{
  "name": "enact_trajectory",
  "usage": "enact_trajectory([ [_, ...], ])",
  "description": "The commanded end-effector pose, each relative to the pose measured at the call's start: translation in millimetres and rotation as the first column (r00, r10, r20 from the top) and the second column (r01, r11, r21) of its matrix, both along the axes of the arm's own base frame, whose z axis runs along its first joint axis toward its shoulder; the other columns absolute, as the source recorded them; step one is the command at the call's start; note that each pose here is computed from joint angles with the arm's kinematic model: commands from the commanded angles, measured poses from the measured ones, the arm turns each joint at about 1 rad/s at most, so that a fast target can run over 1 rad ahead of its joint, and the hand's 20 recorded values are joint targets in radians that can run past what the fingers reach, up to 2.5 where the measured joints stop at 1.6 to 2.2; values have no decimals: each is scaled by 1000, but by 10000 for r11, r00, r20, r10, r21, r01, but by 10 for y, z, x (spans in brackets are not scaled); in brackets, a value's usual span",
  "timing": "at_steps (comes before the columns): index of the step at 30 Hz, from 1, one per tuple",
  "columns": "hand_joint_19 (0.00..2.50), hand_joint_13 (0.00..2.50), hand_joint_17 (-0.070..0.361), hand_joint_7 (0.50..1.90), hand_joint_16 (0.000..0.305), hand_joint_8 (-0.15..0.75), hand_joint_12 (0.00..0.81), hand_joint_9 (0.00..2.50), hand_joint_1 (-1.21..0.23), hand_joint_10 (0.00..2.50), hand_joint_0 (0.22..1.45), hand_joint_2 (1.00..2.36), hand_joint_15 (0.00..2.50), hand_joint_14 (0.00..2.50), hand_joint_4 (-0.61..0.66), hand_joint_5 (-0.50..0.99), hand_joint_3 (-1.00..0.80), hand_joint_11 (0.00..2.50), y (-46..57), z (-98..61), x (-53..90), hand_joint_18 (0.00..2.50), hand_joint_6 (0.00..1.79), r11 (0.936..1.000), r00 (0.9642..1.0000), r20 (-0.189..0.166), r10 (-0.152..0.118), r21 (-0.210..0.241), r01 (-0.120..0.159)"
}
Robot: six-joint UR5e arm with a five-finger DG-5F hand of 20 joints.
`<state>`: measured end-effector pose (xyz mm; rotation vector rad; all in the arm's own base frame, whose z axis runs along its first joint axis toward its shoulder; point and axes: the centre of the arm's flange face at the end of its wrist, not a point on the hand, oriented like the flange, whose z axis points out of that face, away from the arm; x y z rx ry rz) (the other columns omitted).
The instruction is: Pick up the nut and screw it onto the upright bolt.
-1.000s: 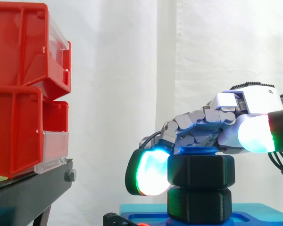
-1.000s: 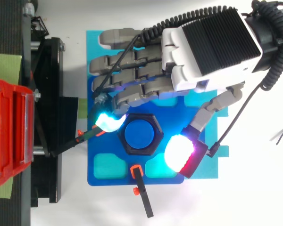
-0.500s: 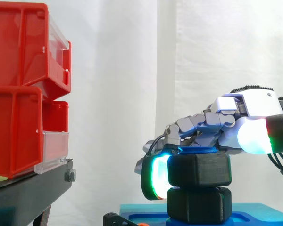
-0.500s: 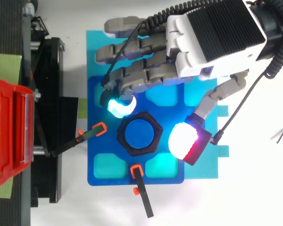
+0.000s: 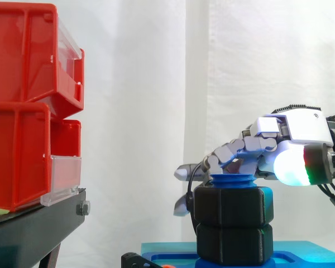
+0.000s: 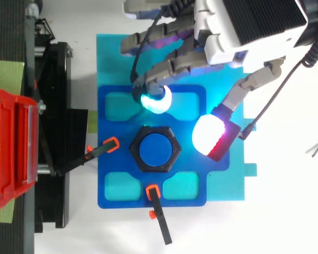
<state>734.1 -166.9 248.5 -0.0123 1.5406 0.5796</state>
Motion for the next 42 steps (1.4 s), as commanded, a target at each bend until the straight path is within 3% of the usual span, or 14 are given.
enact_trajectory([
  [1, 0, 599, 65, 1035, 29, 242, 325, 1201, -350, 0, 470, 1000, 19, 0, 230, 53, -500, 27, -34, 1, -9, 102, 503, 10000, 10000, 16, -20, -31, 20],
  [2, 0, 604, 64, 1033, 29, 243, 326, 1206, -349, 1, 471, 1000, 20, 0, 223, 53, -500, 28, -44, 1, -12, 104, 503, 10000, 10000, 15, -20, -32, 20],
  [4, 0, 587, 65, 1053, 29, 253, 328, 1191, -346, 0, 469, 1000, 26, 0, 67, 23, -500, 39, -43, 1, -13, 90, 505, 10000, 10000, 15, -5, -33, 5],
  [5, 0, 488, 71, 1207, 32, 256, 339, 1083, -342, 0, 465, 1000, 13, 0, -96, -10, -500, 31, -49, 1, -17, 0, 507, 10000, 10000, 15, 26, -36, -26],
  [9, 0, 312, 86, 1075, 38, 277, 367, 912, -328, 3, 449, 1000, 0, 0, 138, -64, -500, 36, -57, 44, 6, 0, 505, 9999, 9997, 222, 88, -53, -87],
  [10, 0, 257, 90, 962, 40, 270, 370, 817, -330, 0, 446, 1000, 0, 1, 192, -92, -500, 7, -57, 71, 21, 0, 504, 9999, 9994, 328, 104, -68, -102],
  [13, 0, 184, 94, 782, 42, 264, 368, 700, -334, 1, 443, 1000, 0, 0, 180, -130, -500, 0, -39, 172, 72, 0, 502, 9996, 9975, 655, 260, -115, -253],
  [17, 0, 113, 102, 620, 46, 246, 368, 547, -341, 0, 434, 1000, 0, 0, 148, -176, -500, 0, 59, 189, 105, 0, 501, 9993, 9968, 705, 369, -91, -364],
  [25, 0, 10, 108, 570, 48, 229, 370, 389, -326, 0, 424, 1000, 0, 0, 127, -191, -500, 0, 193, 196, 140, 0, 501, 9986, 9957, 766, 522, -95, -516],
  [36, 0, 0, 110, 569, 49, 228, 370, 321, -325, 0, 419, 1000, 0, 0, 119, -200, -500, 0, 413, 165, 187, 0, 500, 9989, 9971, 599, 476, -9, -477],
  [42, 0, 0, 110, 573, 49, 229, 370, 317, -328, 0, 420, 1000, 0, 0, 126, -199, -500, 0, 443, 164, 194, 0, 501, 9989, 9972, 584, 476, -2, -477],
])
